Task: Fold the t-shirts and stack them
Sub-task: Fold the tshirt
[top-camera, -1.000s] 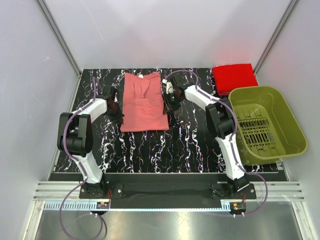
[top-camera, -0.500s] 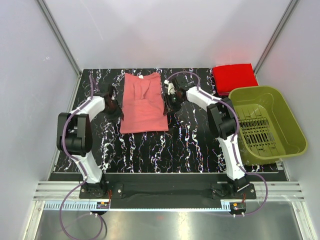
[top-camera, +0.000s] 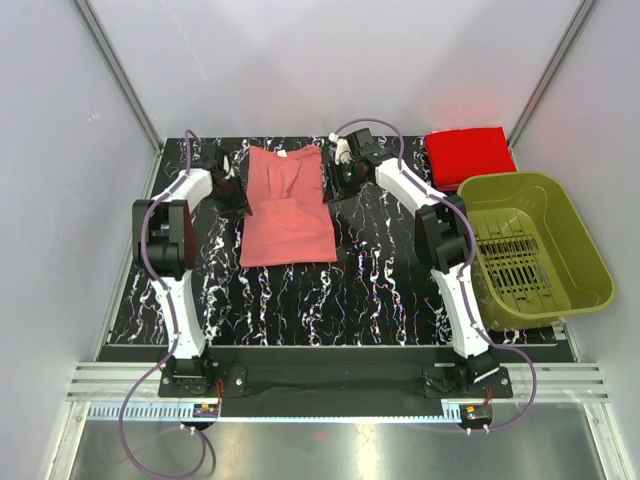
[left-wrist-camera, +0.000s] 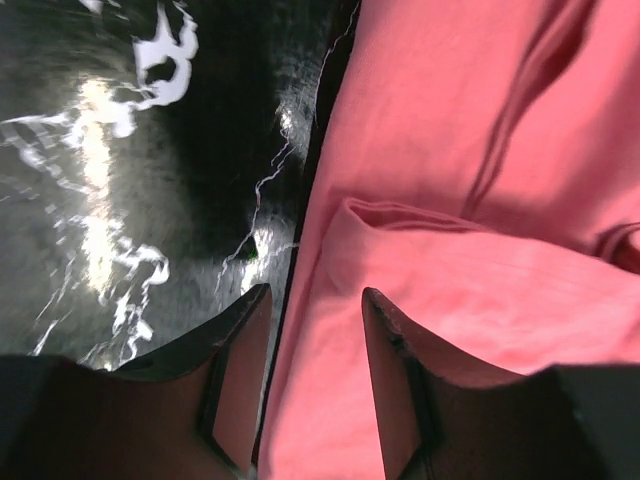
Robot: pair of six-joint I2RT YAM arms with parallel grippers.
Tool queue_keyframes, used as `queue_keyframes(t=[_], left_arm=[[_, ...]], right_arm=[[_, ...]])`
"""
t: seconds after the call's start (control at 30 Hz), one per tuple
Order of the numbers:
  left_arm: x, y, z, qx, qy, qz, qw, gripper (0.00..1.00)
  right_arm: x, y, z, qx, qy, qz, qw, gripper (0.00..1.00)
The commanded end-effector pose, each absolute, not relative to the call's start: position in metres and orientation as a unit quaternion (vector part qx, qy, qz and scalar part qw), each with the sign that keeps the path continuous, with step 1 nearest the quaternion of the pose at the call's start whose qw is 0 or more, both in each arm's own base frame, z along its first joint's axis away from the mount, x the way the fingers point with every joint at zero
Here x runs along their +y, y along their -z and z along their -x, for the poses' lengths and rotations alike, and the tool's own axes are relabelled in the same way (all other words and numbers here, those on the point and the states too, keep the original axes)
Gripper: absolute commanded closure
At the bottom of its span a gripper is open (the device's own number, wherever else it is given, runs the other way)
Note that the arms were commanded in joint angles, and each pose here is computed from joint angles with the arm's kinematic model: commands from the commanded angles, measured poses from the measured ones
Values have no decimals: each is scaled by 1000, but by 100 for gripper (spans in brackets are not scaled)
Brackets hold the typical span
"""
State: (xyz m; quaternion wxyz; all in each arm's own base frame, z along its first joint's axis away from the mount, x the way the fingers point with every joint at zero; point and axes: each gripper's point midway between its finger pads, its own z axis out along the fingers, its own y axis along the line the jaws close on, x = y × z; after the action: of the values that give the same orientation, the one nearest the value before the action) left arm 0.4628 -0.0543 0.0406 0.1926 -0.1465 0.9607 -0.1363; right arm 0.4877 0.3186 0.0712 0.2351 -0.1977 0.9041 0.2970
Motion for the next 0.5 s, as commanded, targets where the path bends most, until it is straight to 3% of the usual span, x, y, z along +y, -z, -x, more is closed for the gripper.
queue_keyframes(t=[0.0, 0.37, 0.47], left_arm=[[-58, -60, -487, 956, 157, 110, 224, 53], [-54, -38, -494, 960, 149, 109, 209, 57], [-55, -33, -497, 960, 152, 109, 210, 67]], right_arm=[[320, -67, -499, 899, -304, 207, 239, 62], [329, -48, -506, 889, -333, 214, 232, 62], [331, -45, -509, 886, -338, 213, 236, 74]])
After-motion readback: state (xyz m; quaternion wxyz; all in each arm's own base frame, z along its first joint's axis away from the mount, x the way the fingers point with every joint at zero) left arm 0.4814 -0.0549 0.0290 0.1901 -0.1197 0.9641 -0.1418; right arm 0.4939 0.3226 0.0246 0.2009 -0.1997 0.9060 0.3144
